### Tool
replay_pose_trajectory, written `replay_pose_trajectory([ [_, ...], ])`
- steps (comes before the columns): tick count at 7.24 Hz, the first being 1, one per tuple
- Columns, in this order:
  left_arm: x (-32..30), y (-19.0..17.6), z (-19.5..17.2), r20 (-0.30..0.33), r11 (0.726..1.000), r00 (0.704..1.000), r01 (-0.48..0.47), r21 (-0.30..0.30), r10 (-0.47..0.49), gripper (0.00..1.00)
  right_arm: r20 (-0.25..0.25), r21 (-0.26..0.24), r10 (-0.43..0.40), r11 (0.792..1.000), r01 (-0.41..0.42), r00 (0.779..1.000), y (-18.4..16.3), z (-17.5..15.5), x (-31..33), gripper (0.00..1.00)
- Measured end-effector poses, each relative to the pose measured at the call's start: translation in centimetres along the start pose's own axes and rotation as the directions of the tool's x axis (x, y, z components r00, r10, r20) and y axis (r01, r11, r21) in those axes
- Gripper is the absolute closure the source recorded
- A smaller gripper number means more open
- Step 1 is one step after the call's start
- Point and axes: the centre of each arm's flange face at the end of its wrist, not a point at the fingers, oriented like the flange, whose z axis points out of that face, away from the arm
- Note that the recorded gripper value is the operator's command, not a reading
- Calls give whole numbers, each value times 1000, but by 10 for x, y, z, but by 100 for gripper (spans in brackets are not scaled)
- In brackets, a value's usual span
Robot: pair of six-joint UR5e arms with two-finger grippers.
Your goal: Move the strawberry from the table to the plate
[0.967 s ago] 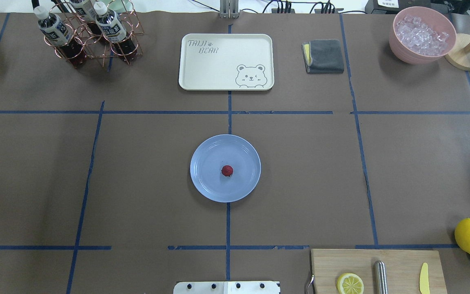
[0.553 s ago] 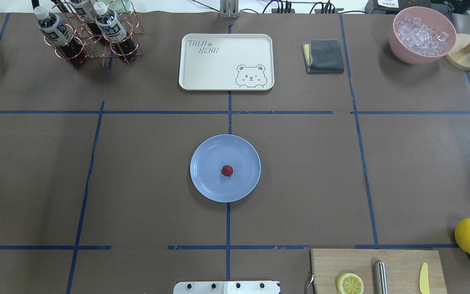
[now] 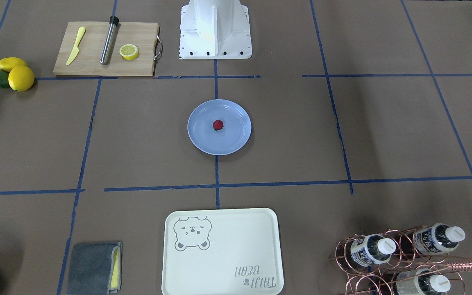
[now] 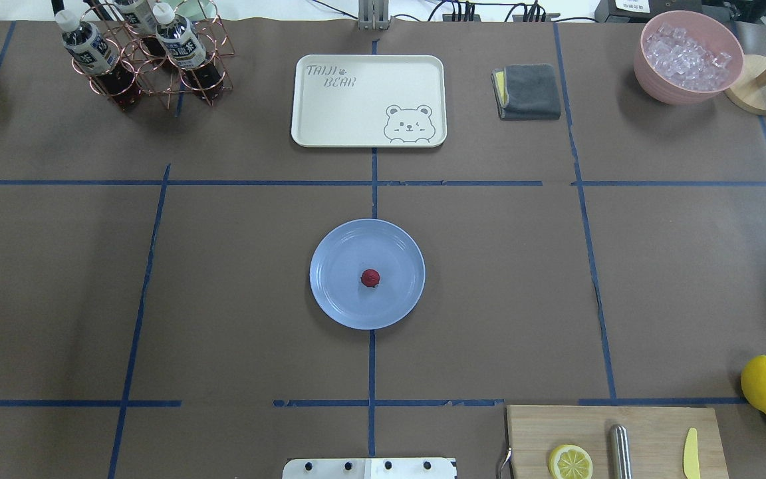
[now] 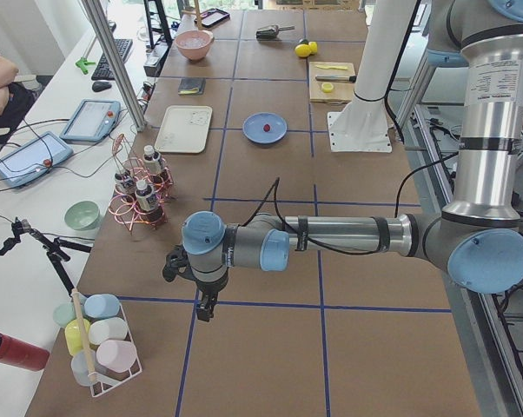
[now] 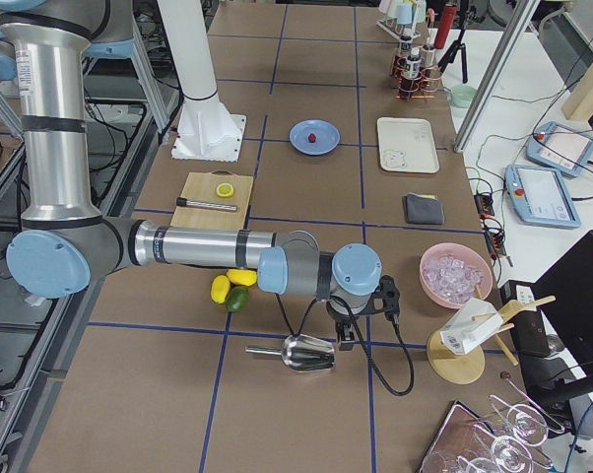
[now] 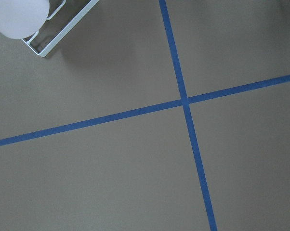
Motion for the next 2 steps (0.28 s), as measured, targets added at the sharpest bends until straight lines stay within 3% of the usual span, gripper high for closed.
replay_pose_trajectory([
  [2, -1, 1, 1, 0, 1000, 1000, 2, -1, -2, 0, 0, 0, 0, 1000, 0, 1000, 0, 0, 0, 0],
])
